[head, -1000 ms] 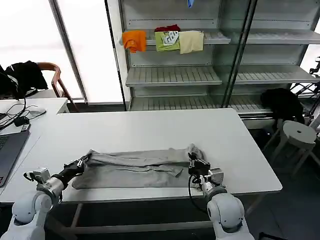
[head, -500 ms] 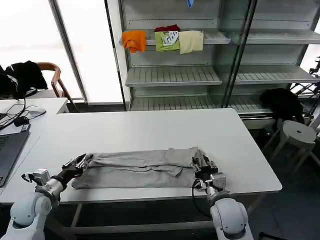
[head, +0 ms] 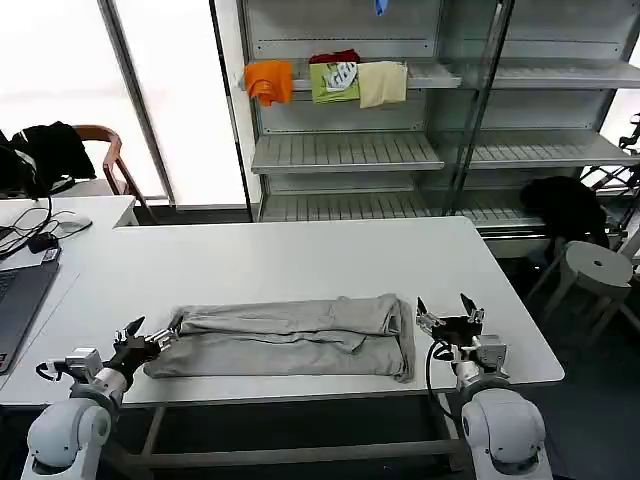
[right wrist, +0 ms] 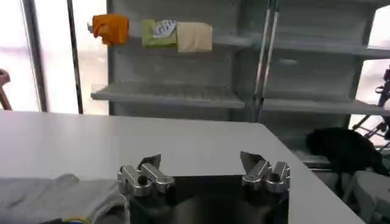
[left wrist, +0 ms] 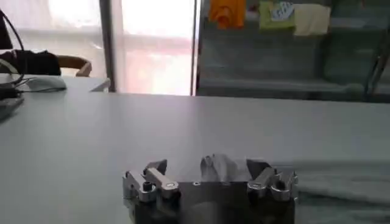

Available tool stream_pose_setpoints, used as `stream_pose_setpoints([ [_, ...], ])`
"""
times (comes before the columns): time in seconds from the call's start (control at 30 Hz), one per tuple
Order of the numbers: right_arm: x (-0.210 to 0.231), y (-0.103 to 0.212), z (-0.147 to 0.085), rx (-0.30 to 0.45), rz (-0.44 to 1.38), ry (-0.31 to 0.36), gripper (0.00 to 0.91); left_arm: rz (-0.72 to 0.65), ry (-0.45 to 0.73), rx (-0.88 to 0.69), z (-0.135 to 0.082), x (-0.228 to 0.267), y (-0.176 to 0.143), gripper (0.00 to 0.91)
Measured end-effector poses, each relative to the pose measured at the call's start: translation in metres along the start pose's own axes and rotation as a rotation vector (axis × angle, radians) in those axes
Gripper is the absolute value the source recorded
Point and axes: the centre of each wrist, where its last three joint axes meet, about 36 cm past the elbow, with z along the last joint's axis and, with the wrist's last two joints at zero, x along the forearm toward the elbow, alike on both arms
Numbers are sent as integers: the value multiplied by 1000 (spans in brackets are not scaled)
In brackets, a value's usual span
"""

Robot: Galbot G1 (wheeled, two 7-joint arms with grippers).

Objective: Fold and organize the clothes.

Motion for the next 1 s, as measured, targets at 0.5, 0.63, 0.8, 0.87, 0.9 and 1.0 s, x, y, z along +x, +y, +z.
stream_pose_setpoints([
  [0.5, 1, -12, -7, -49, -20, -21, 907, -50, 49, -13, 22, -4, -23, 20],
  [0.63, 1, -14, -8, -51, -21, -24, 907, -45, 57, -15, 23, -4, -26, 10],
  [0.8, 1, -14, -8, -59, -23, -22, 907, -34, 64, -22, 25, -4, -29, 10],
  [0.87, 1, -13, -7, -61, -25, -20, 907, -30, 66, -24, 26, -4, -30, 10],
  [0.9, 1, -13, -7, -62, -26, -20, 907, -27, 68, -26, 26, -4, -31, 10],
  [1.0, 2, -13, -9, -62, -28, -26, 907, -20, 69, -32, 27, -5, -32, 0],
])
